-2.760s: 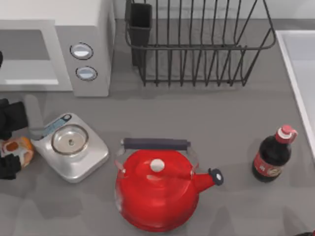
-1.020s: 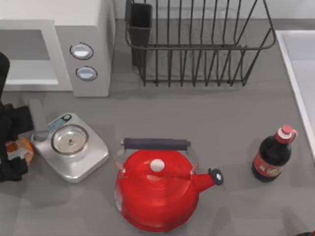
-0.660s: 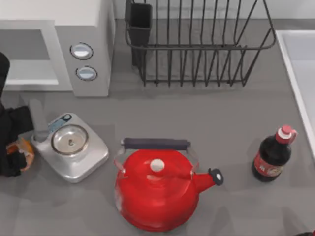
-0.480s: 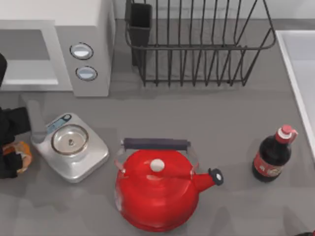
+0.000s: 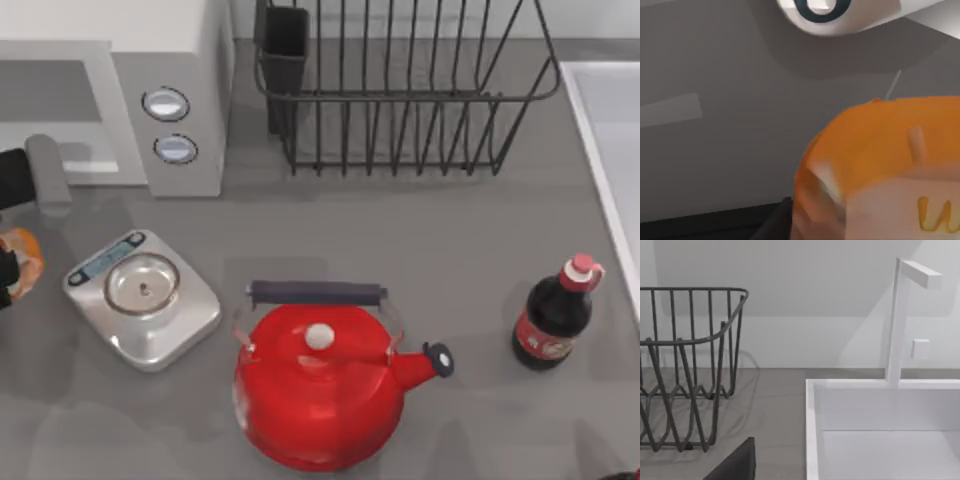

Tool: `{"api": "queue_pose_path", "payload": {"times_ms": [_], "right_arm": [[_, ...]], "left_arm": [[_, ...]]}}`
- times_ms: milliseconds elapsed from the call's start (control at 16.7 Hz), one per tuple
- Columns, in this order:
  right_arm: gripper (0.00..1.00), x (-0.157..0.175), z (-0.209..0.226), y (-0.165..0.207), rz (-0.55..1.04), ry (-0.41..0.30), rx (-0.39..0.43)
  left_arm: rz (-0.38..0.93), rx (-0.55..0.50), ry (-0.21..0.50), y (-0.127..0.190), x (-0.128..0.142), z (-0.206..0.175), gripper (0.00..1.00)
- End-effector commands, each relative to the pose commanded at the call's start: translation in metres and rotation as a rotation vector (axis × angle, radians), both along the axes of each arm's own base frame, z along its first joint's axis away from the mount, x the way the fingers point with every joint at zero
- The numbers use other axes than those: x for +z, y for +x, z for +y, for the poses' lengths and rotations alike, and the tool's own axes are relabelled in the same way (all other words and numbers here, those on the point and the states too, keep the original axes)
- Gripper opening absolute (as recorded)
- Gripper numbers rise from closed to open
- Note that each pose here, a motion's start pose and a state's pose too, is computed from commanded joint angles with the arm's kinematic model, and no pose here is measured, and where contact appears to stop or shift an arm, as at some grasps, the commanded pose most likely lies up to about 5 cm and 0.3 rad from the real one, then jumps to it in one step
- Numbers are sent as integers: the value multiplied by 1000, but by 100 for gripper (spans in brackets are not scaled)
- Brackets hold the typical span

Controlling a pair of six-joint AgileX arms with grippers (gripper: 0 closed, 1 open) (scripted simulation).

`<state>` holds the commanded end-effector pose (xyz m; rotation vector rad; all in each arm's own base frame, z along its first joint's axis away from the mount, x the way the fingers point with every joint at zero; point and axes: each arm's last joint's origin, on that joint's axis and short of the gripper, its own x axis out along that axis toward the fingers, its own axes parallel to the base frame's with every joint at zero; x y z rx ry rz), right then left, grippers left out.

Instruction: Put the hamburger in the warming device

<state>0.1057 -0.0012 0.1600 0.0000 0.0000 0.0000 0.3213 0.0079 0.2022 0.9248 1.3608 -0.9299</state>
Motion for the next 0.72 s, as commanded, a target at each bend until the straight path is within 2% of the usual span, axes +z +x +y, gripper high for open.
{"api": "queue_pose_path", "payload": {"times_ms": [180, 480, 720], "right_arm": [[100, 0, 0, 0, 0, 0, 0], [100, 0, 0, 0, 0, 0, 0], [100, 0, 0, 0, 0, 0, 0]], "left_arm": [[5, 8, 13, 2, 11, 1, 0], [7, 9, 13, 2, 10, 1, 0], [-74, 65, 23, 17, 4, 3, 0]]}}
